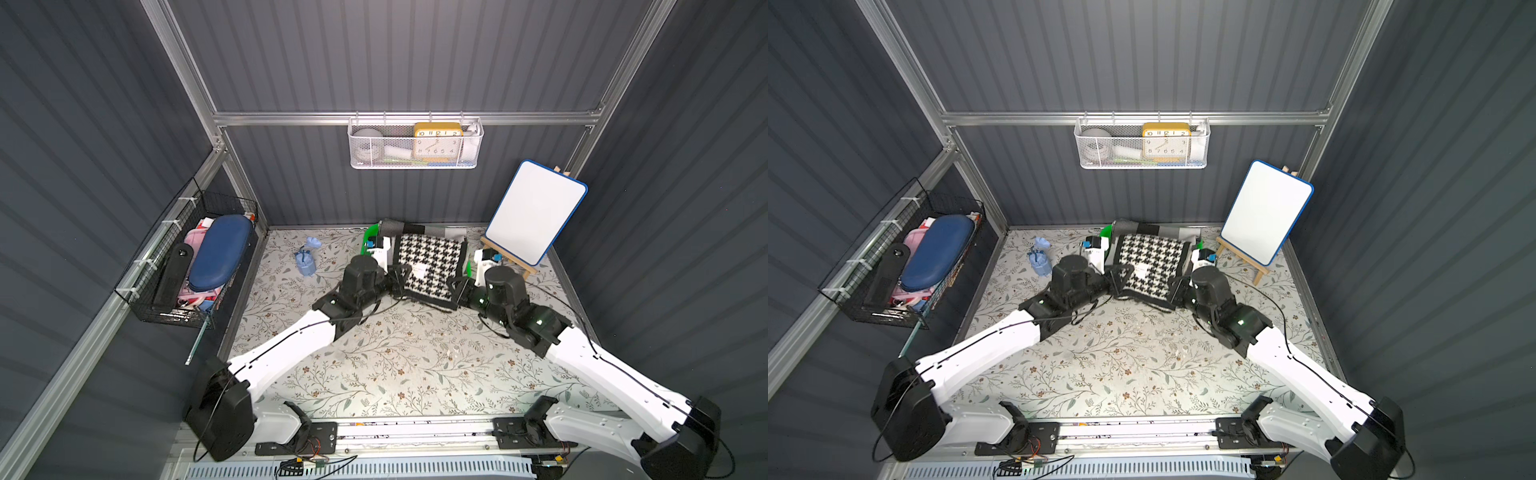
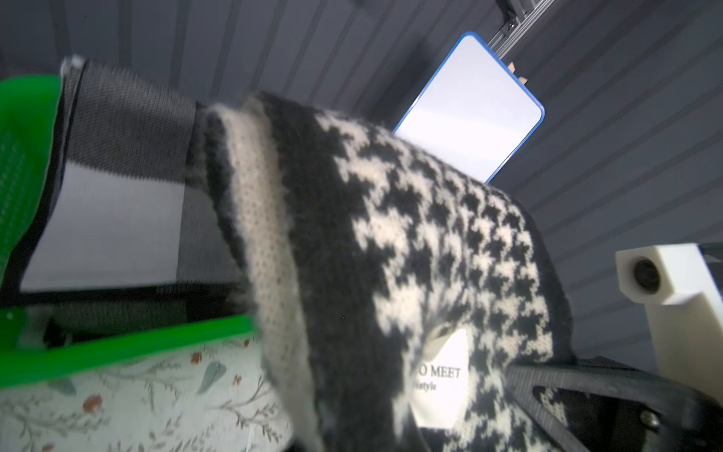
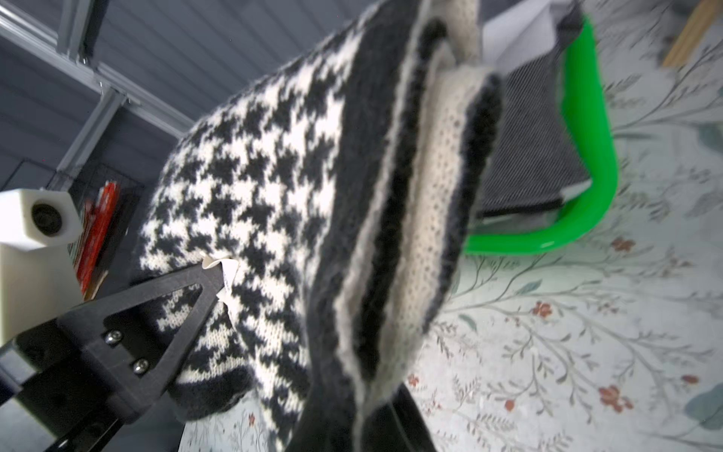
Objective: Put the folded scarf in the basket
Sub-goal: Pick up the scarf at the center of the board, then place the scarf in the basket.
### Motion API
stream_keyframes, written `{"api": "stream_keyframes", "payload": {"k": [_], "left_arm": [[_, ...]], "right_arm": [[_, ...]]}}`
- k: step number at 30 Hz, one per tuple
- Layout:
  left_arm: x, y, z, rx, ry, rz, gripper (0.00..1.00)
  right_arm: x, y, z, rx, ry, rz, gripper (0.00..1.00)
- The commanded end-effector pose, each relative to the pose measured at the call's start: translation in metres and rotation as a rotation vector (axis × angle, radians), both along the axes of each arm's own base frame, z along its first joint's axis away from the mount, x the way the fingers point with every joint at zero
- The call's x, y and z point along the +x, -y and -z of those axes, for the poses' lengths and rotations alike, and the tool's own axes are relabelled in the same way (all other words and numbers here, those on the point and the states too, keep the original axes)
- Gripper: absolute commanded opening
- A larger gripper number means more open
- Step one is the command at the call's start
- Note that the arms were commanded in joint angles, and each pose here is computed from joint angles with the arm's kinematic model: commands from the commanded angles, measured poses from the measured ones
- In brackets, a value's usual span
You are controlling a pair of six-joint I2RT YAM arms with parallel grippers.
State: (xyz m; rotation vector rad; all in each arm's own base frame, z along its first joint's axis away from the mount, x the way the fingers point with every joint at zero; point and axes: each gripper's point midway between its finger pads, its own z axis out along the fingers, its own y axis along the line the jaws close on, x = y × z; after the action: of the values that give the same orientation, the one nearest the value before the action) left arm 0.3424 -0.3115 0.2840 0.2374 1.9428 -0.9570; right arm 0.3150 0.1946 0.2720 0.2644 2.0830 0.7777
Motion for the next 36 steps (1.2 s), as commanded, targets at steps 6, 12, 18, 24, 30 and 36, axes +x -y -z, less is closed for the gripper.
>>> {"api": "stream_keyframes", "payload": {"k": [6, 12, 18, 24, 30, 36], "left_arm": [[0.093, 0.006, -0.05, 0.033, 0.187, -0.008, 0.0], [0.144, 0.006, -0.025, 0.066, 0.114, -0.023, 0.0], [0.181, -0.003, 0.016, 0.105, 0.029, -0.061, 0.0], [0.198, 0.005, 0.065, 0.15, -0.062, -0.054, 0.0], [0.206, 0.001, 0.11, 0.177, -0.155, -0.084, 0.0], [0.201, 0.003, 0.114, 0.158, -0.167, -0.064, 0.04]], "right_arm": [[0.061, 0.029, 0.01, -0.057, -0.091, 0.048, 0.0], [0.107, 0.026, 0.02, -0.077, -0.146, 0.025, 0.0], [0.142, 0.021, 0.052, -0.094, -0.243, -0.006, 0.0], [0.157, 0.023, 0.097, -0.166, -0.344, 0.005, 0.0], [0.165, 0.038, 0.14, -0.251, -0.444, 0.048, 0.0], [0.173, 0.043, 0.152, -0.251, -0.476, 0.054, 0.08]]}}
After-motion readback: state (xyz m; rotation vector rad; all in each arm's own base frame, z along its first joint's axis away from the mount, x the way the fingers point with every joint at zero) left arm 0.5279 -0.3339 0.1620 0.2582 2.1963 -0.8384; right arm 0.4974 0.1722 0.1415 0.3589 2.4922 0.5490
